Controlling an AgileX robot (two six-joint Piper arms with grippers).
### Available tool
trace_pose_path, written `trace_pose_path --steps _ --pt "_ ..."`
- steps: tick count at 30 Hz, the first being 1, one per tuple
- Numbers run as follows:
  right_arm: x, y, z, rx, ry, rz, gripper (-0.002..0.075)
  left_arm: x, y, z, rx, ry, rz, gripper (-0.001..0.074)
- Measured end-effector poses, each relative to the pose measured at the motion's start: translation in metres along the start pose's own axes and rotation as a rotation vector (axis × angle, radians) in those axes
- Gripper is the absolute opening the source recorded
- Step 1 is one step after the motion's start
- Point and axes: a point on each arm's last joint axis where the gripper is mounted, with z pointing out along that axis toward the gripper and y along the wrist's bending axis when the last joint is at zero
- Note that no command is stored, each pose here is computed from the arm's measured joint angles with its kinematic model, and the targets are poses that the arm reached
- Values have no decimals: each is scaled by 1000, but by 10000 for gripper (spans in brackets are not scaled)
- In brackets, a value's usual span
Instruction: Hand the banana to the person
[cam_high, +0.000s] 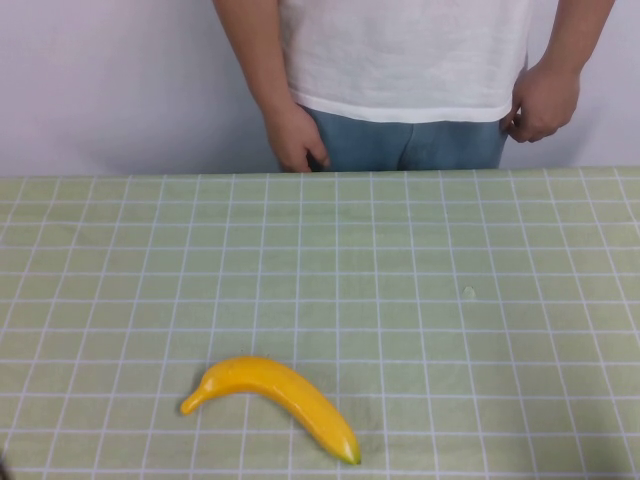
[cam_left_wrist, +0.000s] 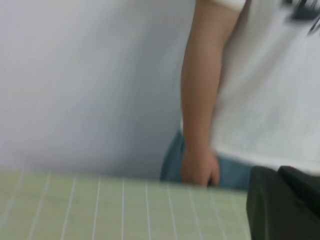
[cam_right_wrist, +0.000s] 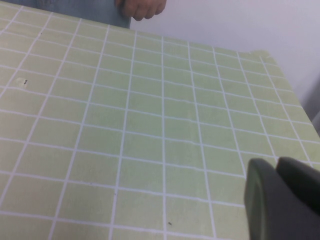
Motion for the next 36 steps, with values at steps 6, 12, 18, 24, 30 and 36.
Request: trace_pose_path --steps 6,12,18,24,30,36 --pt "0 0 0 0 0 0 -8 15 2 36 -13 282 -31 -4" --pt "0 0 0 0 0 0 -7 27 0 75 75 647 180 48" --pt "0 0 0 0 0 0 -7 49 -1 110 227 938 273 347" --pt "0 0 0 0 0 0 -8 79 -2 138 362 1130 377 477" --pt "0 0 0 0 0 0 -7 106 -30 163 477 1155 524 486" --pt "0 0 0 0 0 0 -8 128 -62 184 595 1033 747 486"
